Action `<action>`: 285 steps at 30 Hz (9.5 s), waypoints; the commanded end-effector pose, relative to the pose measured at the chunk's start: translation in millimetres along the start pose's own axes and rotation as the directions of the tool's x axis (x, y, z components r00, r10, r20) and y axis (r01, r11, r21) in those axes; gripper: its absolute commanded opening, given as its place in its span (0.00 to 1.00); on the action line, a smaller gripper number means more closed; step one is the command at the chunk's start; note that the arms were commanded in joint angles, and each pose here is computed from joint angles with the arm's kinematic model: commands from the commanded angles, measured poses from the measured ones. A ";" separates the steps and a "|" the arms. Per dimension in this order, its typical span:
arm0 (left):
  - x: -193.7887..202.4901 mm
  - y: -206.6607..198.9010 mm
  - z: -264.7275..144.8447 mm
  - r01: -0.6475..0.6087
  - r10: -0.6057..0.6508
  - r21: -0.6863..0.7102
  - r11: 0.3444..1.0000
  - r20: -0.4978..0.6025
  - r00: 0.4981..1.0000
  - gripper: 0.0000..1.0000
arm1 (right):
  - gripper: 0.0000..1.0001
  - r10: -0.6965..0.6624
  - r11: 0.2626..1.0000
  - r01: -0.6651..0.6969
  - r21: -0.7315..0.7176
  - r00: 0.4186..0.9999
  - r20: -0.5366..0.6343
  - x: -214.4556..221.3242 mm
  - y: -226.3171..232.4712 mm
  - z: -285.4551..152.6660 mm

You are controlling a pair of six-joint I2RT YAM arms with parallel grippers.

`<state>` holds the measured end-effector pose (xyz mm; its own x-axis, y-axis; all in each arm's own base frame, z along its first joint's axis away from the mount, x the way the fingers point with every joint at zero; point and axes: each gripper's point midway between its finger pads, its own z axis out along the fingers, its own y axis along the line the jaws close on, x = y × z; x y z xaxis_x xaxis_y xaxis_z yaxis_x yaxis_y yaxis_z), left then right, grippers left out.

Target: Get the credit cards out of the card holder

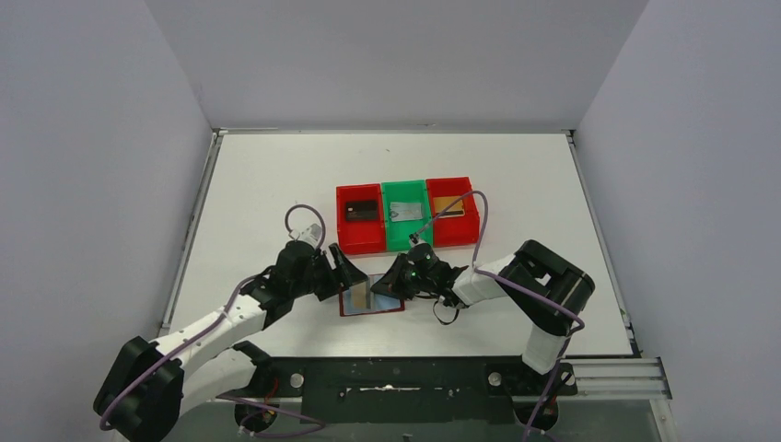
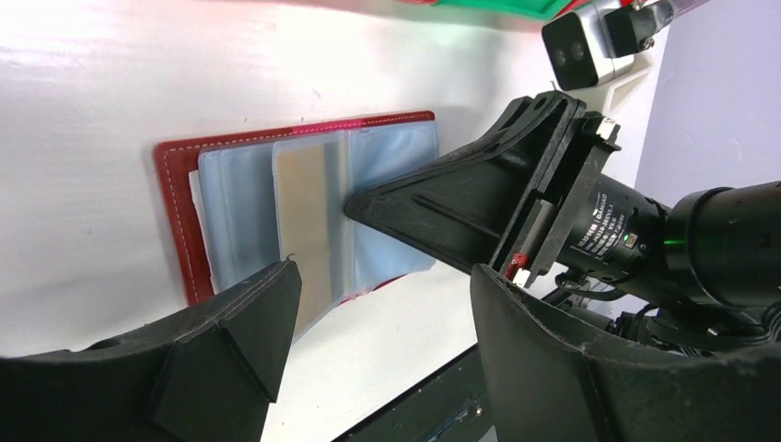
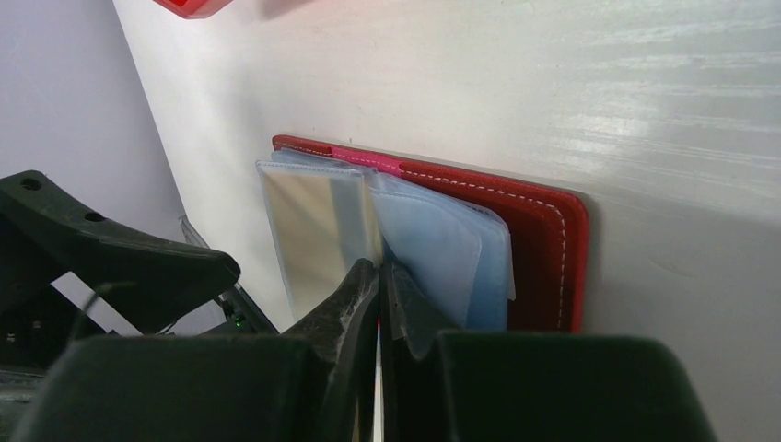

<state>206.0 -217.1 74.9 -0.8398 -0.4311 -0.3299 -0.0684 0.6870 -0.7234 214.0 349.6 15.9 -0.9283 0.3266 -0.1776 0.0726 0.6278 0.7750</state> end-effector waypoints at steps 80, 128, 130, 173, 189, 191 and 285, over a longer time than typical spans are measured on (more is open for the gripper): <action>9.1 -34.4 18.7 -0.107 0.120 0.133 0.985 -0.092 0.989 0.59 | 0.16 -0.278 0.805 0.202 0.558 0.959 0.054 -5.3 -55.2 -39.1; 42.1 7.6 44.7 -0.070 0.065 -0.038 0.997 -0.118 0.991 0.31 | 0.09 -0.092 0.865 0.052 0.498 0.994 0.057 2.1 -98.3 -37.4; 41.2 8.6 44.1 -0.055 0.051 -0.035 0.998 -0.106 0.993 0.27 | 0.09 -0.091 0.865 0.051 0.499 0.994 0.056 2.4 -98.4 -37.3; 36.2 0.3 34.5 -0.007 0.020 0.102 0.995 -0.127 0.992 0.27 | 0.11 -0.117 0.870 0.076 0.487 0.992 0.054 -0.3 -90.0 -34.1; 33.5 -1.8 35.6 0.002 0.011 0.103 0.995 -0.121 0.993 0.00 | 0.11 -0.120 0.874 0.080 0.479 0.991 0.053 -0.7 -87.9 -33.1; 33.8 -2.6 35.7 0.001 0.012 0.105 0.994 -0.123 0.992 0.00 | 0.11 -0.117 0.874 0.076 0.479 0.992 0.056 -1.0 -88.3 -33.8; -53.9 -114.6 -112.5 -0.283 0.130 0.387 0.878 0.376 0.918 0.00 | 0.80 -0.381 0.712 0.555 -0.430 0.820 0.428 -64.7 144.8 -151.4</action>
<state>199.3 -191.9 180.7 -0.6380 -0.4771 -0.6044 0.2261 0.6343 -0.7393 253.2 280.1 175.6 -0.6360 0.3723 -0.6760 -0.3965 0.5938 0.7001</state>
